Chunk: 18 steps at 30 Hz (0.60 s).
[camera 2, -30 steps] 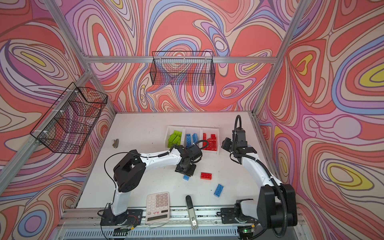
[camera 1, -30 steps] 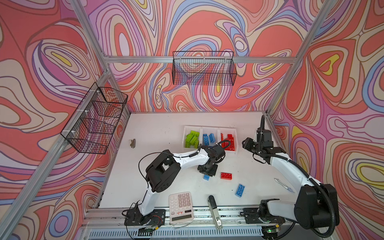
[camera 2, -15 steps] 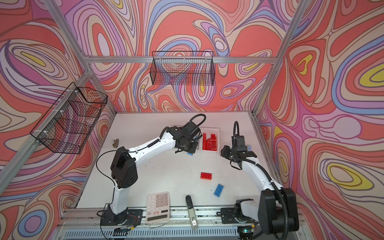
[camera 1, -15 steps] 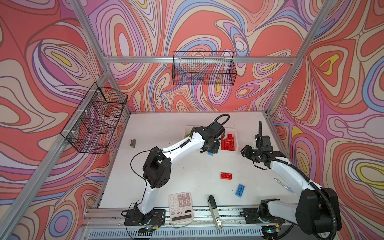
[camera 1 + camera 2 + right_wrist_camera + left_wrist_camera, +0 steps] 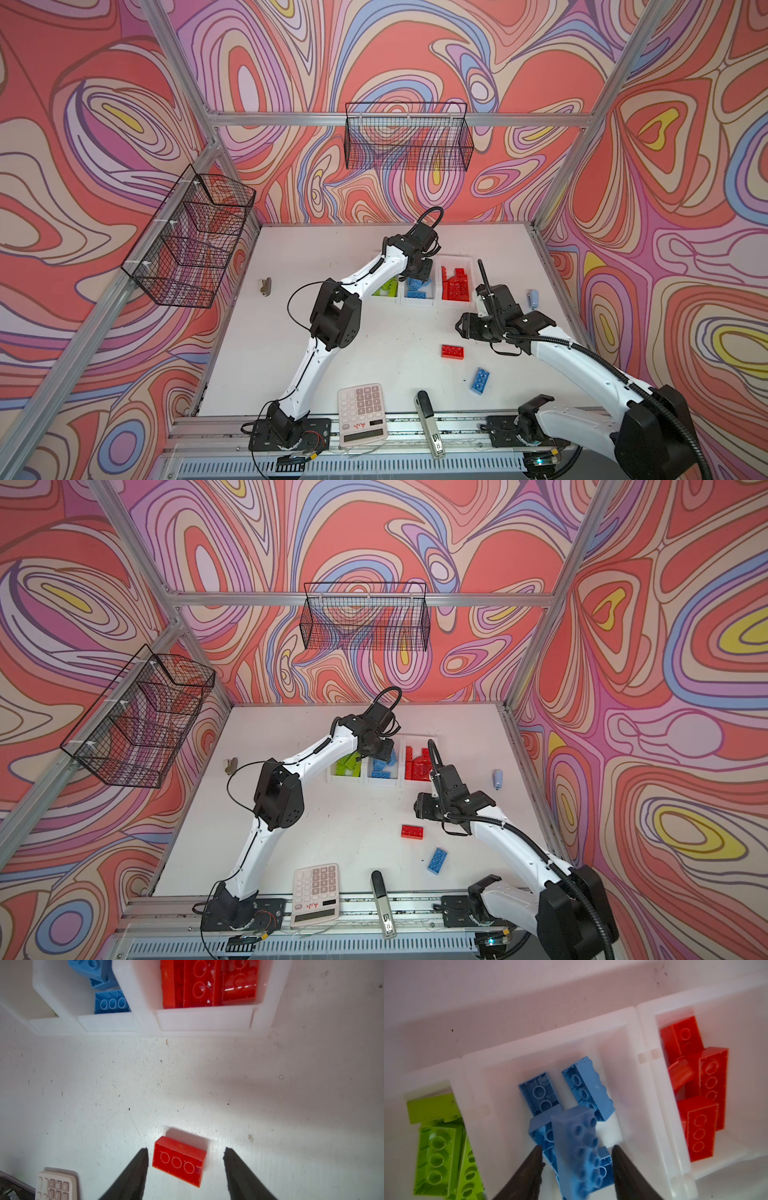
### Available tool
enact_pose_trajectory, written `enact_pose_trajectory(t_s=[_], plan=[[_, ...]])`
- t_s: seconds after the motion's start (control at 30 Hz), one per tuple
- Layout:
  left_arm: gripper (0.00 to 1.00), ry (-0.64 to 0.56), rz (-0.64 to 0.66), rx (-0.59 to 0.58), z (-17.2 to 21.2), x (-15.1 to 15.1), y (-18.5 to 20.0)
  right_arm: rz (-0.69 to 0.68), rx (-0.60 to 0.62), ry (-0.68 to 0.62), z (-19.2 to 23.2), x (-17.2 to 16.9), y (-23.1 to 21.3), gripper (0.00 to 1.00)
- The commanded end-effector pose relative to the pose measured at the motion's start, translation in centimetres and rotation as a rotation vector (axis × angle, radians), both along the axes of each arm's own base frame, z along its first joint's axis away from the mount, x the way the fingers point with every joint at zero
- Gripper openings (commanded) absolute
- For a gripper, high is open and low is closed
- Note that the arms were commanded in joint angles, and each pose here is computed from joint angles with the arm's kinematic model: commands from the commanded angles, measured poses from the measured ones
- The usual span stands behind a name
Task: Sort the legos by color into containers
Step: 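Carry the blue brick to the middle compartment while the right gripper lowers, then grasp the red brick with the right gripper and lift it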
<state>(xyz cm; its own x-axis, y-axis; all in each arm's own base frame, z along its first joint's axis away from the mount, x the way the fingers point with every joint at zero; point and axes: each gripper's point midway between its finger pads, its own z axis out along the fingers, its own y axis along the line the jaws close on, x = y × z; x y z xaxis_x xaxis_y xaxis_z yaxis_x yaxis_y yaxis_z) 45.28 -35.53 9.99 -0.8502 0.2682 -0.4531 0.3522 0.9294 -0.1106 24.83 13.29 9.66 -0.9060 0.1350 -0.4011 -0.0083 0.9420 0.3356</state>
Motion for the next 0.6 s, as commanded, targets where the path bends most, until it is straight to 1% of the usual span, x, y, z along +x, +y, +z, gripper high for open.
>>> enact_pose_trajectory(t_s=[0.0, 0.07, 0.13, 0.23, 0.33, 0.4, 0.5, 0.57], plan=[[0.82, -0.065, -0.017, -0.042, 3.0, 1.0, -0.3, -0.045, -0.068, 0.049, -0.9, -1.6, -0.8, 0.67], [0.88, -0.082, -0.017, -0.052, 4.1, 1.0, -0.2, -0.049, -0.076, 0.055, -1.0, -1.9, -0.3, 0.7], [0.89, -0.107, -0.01, -0.065, 5.6, 1.0, 0.3, -0.048, -0.09, 0.07, -1.3, -2.4, 0.2, 0.73], [0.89, -0.183, 0.008, -0.102, 9.3, 0.9, 1.6, -0.045, -0.129, 0.095, -2.0, -3.3, 1.0, 0.79], [0.88, -0.251, 0.035, -0.132, 12.7, 0.2, 3.8, -0.036, -0.15, 0.113, -2.8, -4.0, 2.2, 0.85], [0.88, -0.304, 0.054, -0.153, 14.9, -0.6, 5.5, -0.043, -0.159, 0.12, -3.2, -4.2, 2.6, 0.87], [0.87, -0.345, 0.09, -0.18, 16.5, -1.9, 8.1, -0.066, -0.17, 0.124, -3.8, -4.0, 2.9, 0.87], [0.87, -0.358, 0.119, -0.182, 16.8, -2.9, 10.0, -0.076, -0.182, 0.127, -4.2, -3.9, 2.8, 0.88]])
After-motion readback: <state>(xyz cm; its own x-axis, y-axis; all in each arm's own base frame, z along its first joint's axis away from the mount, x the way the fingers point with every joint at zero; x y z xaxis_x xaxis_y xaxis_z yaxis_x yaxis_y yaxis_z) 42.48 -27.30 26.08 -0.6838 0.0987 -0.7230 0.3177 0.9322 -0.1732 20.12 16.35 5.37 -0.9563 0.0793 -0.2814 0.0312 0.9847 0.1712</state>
